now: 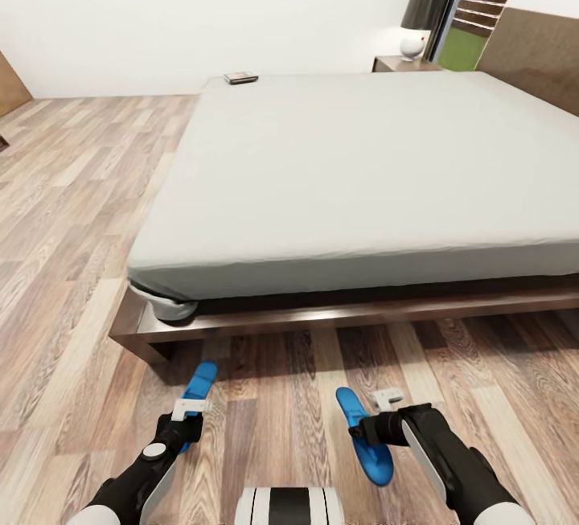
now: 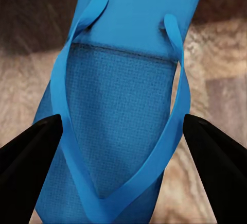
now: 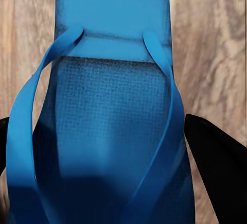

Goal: In the bedroom, move the book from the bed onto either nightstand, and place the two sandals side by side next to the bed.

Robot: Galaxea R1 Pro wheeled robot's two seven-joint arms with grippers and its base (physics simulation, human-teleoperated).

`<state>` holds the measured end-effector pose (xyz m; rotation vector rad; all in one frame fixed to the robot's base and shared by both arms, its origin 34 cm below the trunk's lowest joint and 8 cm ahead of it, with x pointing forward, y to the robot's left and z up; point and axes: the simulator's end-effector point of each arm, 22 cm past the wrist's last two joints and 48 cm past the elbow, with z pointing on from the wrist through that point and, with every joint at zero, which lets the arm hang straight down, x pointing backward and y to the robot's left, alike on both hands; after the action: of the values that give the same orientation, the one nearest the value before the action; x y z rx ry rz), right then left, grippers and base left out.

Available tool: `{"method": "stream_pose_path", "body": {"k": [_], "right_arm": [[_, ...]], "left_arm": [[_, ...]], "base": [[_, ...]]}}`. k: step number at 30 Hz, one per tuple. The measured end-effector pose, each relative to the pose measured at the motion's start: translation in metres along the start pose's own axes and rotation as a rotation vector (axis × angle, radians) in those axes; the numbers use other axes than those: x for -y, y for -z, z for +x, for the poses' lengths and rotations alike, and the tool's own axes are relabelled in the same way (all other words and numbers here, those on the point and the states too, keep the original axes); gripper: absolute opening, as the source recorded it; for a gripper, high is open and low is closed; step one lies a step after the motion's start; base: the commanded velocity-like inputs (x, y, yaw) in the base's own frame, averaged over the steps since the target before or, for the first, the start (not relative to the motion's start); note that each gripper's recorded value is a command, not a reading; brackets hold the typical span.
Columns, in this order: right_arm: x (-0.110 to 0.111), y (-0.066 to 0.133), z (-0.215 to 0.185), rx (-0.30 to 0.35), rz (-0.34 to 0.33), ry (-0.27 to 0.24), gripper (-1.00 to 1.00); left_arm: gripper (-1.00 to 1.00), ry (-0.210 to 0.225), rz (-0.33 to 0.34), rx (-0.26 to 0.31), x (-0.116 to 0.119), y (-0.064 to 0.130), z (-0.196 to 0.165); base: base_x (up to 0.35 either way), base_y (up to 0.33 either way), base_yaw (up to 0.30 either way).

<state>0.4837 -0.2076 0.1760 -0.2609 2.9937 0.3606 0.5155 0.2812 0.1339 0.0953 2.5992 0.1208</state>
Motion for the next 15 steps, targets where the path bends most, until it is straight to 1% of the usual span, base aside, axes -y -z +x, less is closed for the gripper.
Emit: {"method": "stream_pose_path", "body": {"k": [5,7,9,12,15], "right_arm": [[0.001,0.000,-0.009,0.019,0.000,0.013,-1.00],[0.001,-0.001,-0.009,0.016,-0.001,0.014,-1.00],[0.000,0.000,-0.011,0.015,-0.002,0.016,-1.00],[-0.003,0.004,-0.022,0.031,-0.006,0.026,-1.00],[-0.001,0.009,-0.025,0.027,-0.001,0.029,-1.00]], "left_arm": [[-1.00,-0.001,0.002,-0.013,0.001,-0.004,0.009],[-1.00,-0.001,0.003,-0.017,0.002,-0.006,0.011],[-1.00,0.000,0.005,-0.013,0.003,-0.008,0.009],[-1.00,0.000,0.009,0.000,0.005,-0.011,0.003],[-1.00,0.002,0.010,0.010,0.005,-0.012,-0.002]], "base": [[0.000,0.000,0.000],[0.000,0.000,0.000],[0.000,0.000,0.000],[0.000,0.000,0.000],[0.000,0.000,0.000]]}}
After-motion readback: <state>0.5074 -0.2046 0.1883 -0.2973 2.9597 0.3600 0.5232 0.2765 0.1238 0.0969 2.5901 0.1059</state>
